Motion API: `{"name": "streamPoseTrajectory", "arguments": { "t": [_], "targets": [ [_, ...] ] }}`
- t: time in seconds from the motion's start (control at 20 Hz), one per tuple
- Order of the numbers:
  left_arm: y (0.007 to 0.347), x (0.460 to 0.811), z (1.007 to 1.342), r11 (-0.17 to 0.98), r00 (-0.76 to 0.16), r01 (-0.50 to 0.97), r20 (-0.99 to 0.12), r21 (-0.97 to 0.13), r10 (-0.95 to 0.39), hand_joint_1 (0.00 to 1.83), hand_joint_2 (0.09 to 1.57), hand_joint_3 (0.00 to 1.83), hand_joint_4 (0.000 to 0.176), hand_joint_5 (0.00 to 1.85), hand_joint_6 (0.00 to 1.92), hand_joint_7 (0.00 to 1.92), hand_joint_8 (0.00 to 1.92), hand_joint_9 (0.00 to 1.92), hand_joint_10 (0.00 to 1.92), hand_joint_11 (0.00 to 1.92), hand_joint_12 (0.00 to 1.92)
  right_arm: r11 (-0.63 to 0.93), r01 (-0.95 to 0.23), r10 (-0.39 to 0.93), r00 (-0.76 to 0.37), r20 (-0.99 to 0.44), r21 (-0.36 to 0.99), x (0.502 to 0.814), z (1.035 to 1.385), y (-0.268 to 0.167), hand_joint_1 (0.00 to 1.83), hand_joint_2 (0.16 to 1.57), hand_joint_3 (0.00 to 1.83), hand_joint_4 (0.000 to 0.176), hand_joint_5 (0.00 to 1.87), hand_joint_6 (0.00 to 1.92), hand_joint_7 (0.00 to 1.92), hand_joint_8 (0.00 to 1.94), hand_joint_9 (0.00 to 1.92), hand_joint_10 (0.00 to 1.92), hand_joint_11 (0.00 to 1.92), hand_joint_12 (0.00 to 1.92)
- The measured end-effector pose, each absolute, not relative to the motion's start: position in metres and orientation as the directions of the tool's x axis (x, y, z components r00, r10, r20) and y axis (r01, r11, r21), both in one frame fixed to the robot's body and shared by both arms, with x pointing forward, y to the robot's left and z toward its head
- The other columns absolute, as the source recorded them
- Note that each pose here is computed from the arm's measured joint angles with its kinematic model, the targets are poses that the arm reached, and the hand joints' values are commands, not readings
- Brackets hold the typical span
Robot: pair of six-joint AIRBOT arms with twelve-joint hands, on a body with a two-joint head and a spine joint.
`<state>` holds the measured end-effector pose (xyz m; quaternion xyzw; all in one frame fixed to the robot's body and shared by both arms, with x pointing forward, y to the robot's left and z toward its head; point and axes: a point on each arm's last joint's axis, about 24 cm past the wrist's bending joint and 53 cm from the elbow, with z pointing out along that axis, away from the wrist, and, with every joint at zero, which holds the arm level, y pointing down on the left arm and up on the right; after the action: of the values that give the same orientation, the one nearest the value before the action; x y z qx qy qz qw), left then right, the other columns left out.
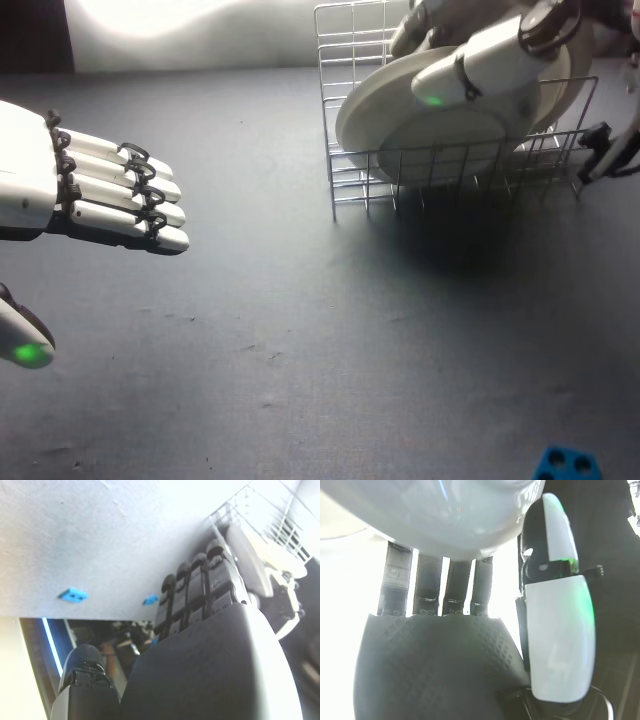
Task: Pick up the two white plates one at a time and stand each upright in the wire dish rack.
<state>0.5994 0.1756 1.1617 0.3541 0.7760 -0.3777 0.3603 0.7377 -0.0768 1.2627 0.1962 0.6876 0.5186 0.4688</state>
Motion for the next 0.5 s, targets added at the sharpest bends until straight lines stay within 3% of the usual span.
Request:
{"name": "streamPoseTrajectory", "arguments": {
  "t": [0.3, 0.5],
  "targets": [
    [0.176, 0.599, 1.162, 0.461, -0.485, 0.825, -0.828, -0.327, 0.281, 0.0, 1.06, 0.0, 0.0, 0.06, 0.01, 0.06, 0.01, 0.02, 0.0, 0.0, 0.0, 0.364, -0.239, 0.763, -0.477, -0.435, 0.9, 0.737, 1.279, -0.074, 0.91, 1.08, 0.0, 0.0, 0.72, 0.13, 0.9, 0.03, 0.66, 0.55, 0.29, 1.44],
    [0.175, 0.597, 1.162, 0.455, -0.486, 0.827, -0.827, -0.33, 0.283, 0.0, 1.07, 0.0, 0.0, 0.08, 0.01, 0.07, 0.01, 0.03, 0.01, 0.0, 0.0, 0.388, -0.326, 0.732, -0.459, -0.503, 0.862, 0.725, 1.303, -0.065, 0.9, 1.09, 0.0, 0.0, 0.69, 0.11, 0.88, 0.02, 0.63, 0.57, 0.27, 1.46]
  ]
}}
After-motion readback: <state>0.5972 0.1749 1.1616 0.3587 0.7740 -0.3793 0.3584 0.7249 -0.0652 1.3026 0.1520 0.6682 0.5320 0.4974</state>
